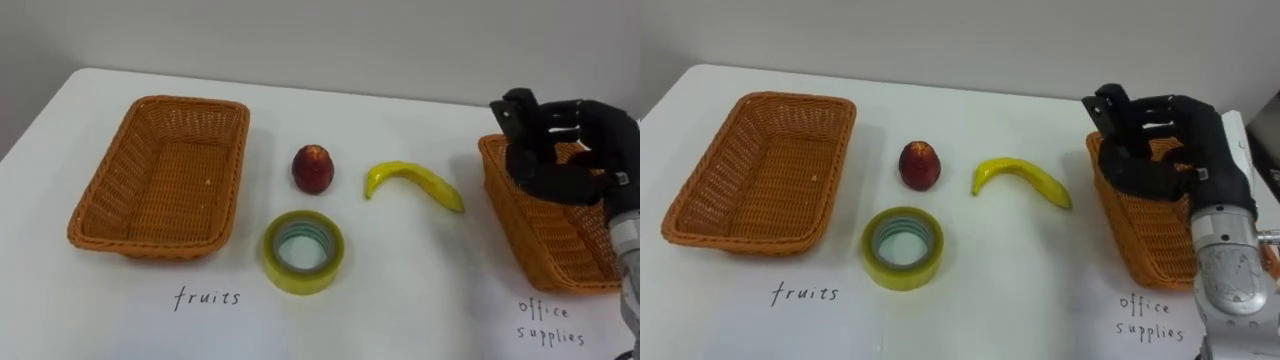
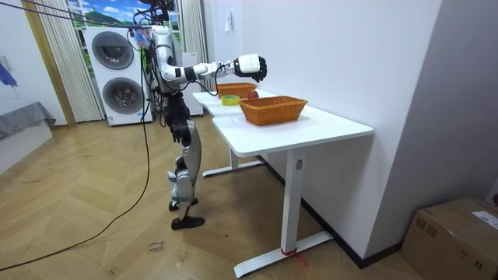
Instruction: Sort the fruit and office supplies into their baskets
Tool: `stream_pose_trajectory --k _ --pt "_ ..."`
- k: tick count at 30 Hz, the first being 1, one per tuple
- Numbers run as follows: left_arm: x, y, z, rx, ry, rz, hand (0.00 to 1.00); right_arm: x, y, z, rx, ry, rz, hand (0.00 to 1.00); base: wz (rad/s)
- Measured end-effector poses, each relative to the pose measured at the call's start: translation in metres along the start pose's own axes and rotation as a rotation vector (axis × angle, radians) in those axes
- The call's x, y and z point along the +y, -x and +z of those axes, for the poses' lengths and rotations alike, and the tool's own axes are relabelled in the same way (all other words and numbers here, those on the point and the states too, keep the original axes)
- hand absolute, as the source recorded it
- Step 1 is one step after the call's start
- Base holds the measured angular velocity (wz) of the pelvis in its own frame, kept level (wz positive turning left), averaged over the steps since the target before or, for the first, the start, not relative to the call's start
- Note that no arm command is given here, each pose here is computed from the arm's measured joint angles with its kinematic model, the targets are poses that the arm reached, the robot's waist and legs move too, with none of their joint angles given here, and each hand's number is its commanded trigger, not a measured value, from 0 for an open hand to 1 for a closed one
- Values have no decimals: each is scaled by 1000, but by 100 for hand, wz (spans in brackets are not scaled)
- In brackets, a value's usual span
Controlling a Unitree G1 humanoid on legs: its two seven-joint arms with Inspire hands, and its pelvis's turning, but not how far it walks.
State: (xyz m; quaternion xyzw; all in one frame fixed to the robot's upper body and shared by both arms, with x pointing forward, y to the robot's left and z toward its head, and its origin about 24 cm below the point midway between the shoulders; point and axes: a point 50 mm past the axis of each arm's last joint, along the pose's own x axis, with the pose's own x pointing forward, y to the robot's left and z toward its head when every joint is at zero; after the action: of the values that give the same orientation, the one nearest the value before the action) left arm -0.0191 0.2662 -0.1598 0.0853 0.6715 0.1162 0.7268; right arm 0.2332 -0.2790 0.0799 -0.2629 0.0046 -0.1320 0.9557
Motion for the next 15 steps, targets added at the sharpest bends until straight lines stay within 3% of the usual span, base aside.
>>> stream_pose_trajectory --k 15 --pt "-2 1 -6 18 2 -4 0 -4 0 -8 32 12 -22 100 -1"
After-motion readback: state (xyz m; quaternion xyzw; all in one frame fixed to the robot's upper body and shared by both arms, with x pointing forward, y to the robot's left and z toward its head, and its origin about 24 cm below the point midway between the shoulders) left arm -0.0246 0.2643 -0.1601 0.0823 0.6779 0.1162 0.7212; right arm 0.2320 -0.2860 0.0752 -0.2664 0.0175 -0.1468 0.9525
